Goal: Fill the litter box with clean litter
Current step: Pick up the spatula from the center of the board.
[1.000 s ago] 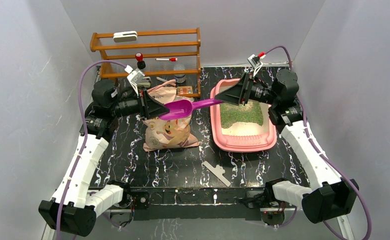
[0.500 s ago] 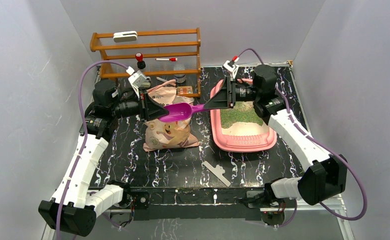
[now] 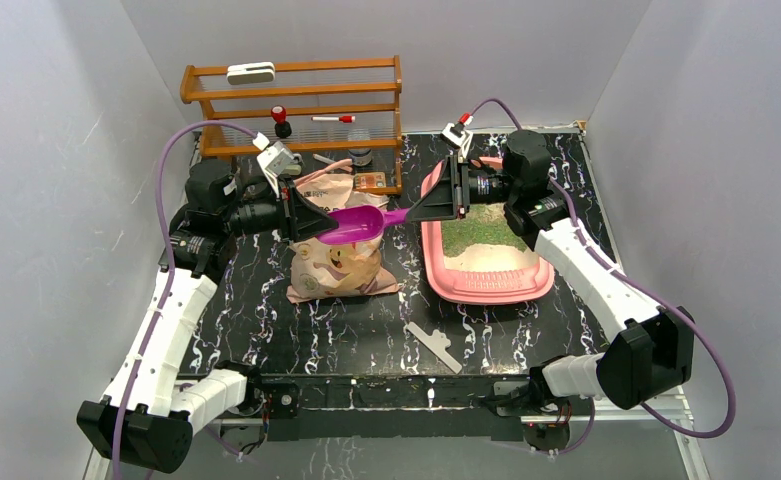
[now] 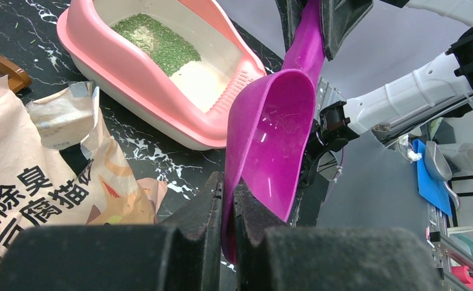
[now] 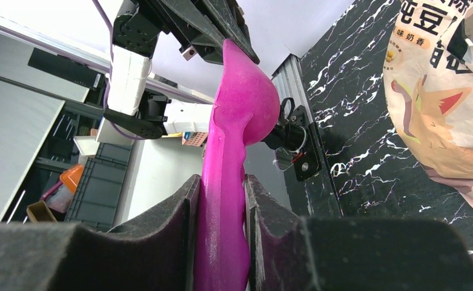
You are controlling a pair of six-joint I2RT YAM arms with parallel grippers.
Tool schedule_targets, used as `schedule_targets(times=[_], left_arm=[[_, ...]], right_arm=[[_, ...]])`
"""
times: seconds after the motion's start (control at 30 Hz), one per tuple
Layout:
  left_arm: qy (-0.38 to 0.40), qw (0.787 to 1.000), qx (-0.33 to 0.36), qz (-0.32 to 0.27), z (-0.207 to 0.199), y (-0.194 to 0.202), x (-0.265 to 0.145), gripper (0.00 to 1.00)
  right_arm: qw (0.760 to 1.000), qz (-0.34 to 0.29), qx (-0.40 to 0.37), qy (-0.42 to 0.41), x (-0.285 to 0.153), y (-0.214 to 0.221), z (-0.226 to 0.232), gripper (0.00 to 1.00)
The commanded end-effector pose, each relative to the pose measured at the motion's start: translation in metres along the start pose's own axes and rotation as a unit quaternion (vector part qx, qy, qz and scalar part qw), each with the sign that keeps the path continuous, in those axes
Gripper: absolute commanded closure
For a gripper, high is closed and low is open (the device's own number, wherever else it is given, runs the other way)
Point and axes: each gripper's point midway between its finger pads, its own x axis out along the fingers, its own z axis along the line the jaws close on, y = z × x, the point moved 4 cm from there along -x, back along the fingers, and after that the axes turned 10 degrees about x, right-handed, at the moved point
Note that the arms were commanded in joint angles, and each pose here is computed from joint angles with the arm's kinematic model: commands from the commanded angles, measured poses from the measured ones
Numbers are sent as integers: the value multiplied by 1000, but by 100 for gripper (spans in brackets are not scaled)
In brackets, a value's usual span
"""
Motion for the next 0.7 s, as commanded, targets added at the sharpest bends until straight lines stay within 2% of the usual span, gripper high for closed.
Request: schedule_targets(times=[0.0,0.1,0.2,0.27,0.37,0.43,0.57,0.67], left_arm=[[-1,1000,27,-12,-3,-9,-2,100],[-5,1000,26,-11,-1,-7,-2,100],[-7,1000,26,-11,0,-7,-1,100],[-6,1000,26,-11,0,-7,-1,100],[-6,1000,28,-12,0,-7,-1,100],[-4,1000,28,-12,0,-8,-1,100],[-12,1000,26,-13,2,-8,-1,100],[-45,999,12,-13,9,-12,-1,45]], right_arm=[[1000,5,-25,-16,3,-1,10,65],[1000,5,-18,-15,3,0,9,65],[1000,3,-12,-13,3,1,8,52],[1000,2,-11,-12,3,1,7,52],[1000,-2,-6,-9,4,0,4,62],[1000,-4,-5,-7,4,0,3,75],[1000,-14,-5,-2,5,-3,3,91],[999,-36,-19,16,3,-8,3,96]])
